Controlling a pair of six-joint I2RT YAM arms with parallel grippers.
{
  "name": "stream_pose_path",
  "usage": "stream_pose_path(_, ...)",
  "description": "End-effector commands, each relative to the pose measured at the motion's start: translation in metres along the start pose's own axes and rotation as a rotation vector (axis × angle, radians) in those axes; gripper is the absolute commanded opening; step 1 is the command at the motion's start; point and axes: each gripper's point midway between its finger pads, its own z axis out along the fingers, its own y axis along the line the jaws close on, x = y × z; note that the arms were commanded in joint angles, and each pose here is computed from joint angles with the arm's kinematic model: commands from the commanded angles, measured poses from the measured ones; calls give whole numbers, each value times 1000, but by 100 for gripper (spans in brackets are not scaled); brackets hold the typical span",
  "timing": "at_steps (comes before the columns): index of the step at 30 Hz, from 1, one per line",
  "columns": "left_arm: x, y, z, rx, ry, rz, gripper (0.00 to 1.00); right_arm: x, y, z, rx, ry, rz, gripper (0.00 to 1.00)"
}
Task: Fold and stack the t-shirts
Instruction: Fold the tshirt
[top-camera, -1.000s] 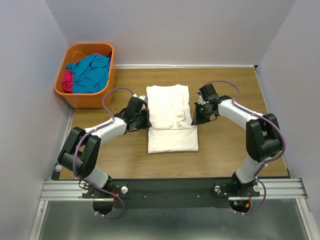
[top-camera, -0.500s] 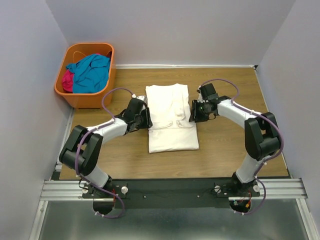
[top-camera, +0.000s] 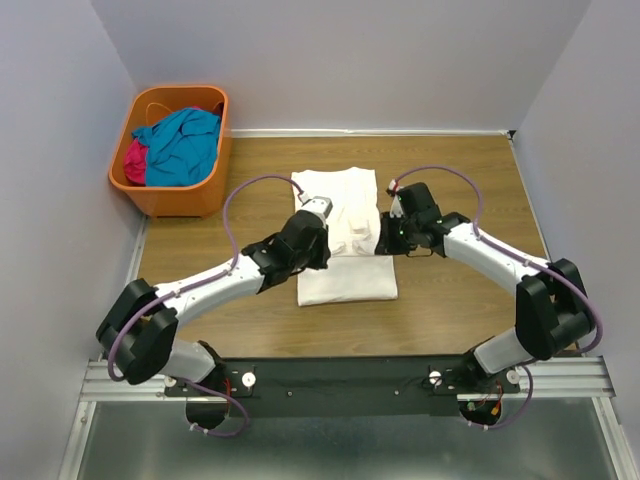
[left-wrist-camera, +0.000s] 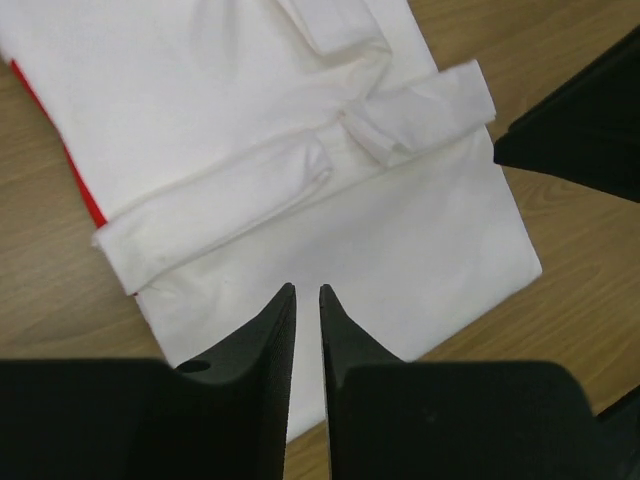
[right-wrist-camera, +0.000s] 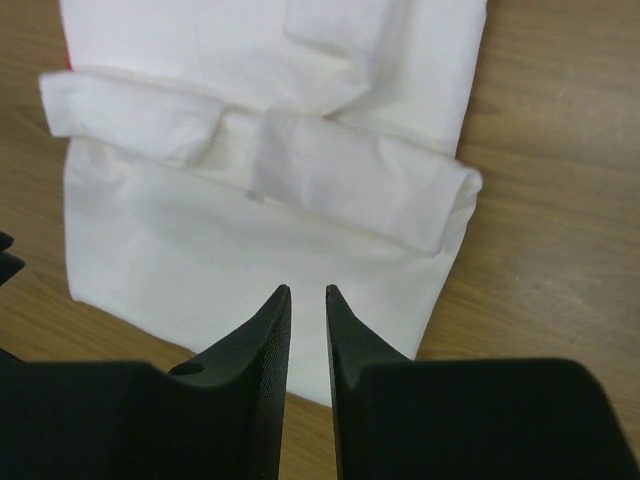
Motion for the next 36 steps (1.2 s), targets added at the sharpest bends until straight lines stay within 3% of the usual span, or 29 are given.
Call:
stream_pose_path(1,26,-5,16,-12,49,66,21,31,1,12,-43,48,23,25)
stream_pose_path(11,93,-23,48,-9,198,182,19,43,16,48,-159,43,124,21)
stream_pose_path(19,127,-16,48,-35,268,232,19,27,-4,74,-52,-10,98,20)
stream_pose_path(26,137,-5,38,-66,274,231,18,-26,-8,97,15,-104,19,21)
stream_pose_path(30,135,-3,33,-76,266,218,18,-89,-5,105,51,-222,-23,22)
stream_pose_path(34,115,-11,24,-64,198,158,18,-120,21,79,-34,-295,-52,22)
stream_pose_path(36,107,-14,19,-58,167,131,18,-113,36,70,-120,-271,-71,24)
